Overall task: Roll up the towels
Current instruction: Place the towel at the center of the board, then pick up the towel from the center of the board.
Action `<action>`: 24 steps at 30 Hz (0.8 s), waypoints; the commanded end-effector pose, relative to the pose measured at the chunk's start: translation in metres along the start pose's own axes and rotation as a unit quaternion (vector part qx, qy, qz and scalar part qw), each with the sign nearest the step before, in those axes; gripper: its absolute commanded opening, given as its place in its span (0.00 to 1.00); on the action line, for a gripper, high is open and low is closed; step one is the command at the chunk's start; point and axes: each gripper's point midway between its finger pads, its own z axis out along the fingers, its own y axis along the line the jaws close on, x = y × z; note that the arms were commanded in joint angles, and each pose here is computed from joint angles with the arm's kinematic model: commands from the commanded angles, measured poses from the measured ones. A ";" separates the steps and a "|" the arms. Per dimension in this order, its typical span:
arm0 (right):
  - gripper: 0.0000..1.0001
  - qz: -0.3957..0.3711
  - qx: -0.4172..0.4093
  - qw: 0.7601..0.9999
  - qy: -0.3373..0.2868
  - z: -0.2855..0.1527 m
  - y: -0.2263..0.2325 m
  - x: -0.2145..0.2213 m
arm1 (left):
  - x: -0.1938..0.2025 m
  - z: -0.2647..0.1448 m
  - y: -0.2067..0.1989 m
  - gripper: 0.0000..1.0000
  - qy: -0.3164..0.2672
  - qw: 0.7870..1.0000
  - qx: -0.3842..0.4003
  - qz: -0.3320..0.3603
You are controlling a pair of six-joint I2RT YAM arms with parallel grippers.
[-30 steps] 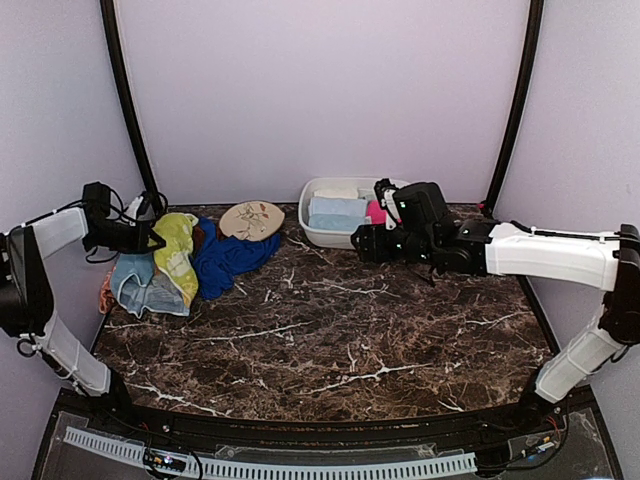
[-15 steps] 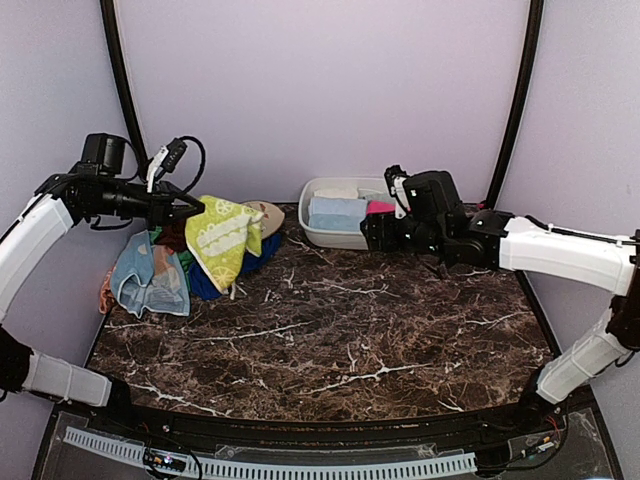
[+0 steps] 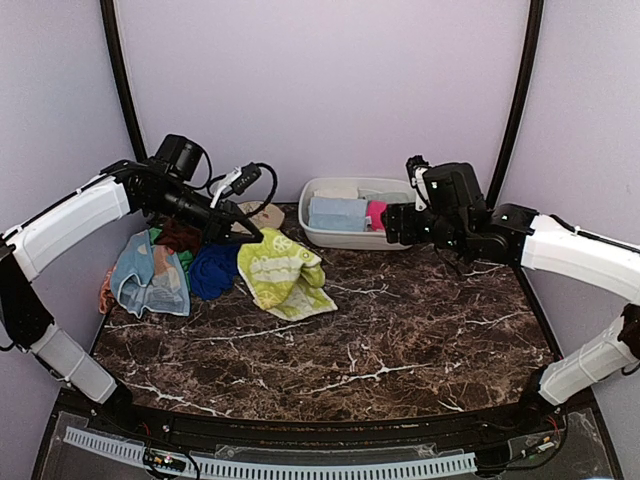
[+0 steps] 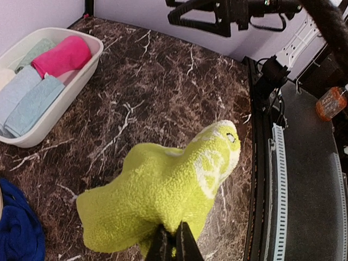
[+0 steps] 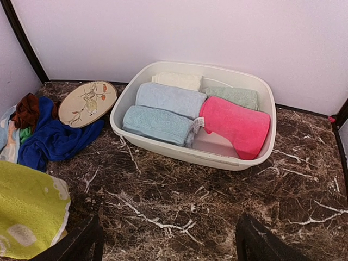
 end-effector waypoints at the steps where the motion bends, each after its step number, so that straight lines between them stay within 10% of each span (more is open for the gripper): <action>1: 0.83 -0.022 0.020 0.999 0.024 0.004 -0.008 0.017 | 0.060 0.002 0.007 0.00 0.096 0.994 -0.041 0.026; 9: 0.84 -0.069 -0.002 0.995 0.077 0.025 0.014 0.053 | 0.201 -0.017 0.031 0.04 0.294 0.942 -0.141 0.079; 15: 0.88 -0.091 -0.047 0.990 0.100 0.048 0.049 0.073 | 0.229 -0.031 0.030 0.47 0.297 0.937 -0.166 0.074; 24: 0.94 -0.176 -0.113 0.960 0.188 0.112 0.111 0.133 | 0.261 -0.024 0.017 0.53 0.292 0.948 -0.128 0.013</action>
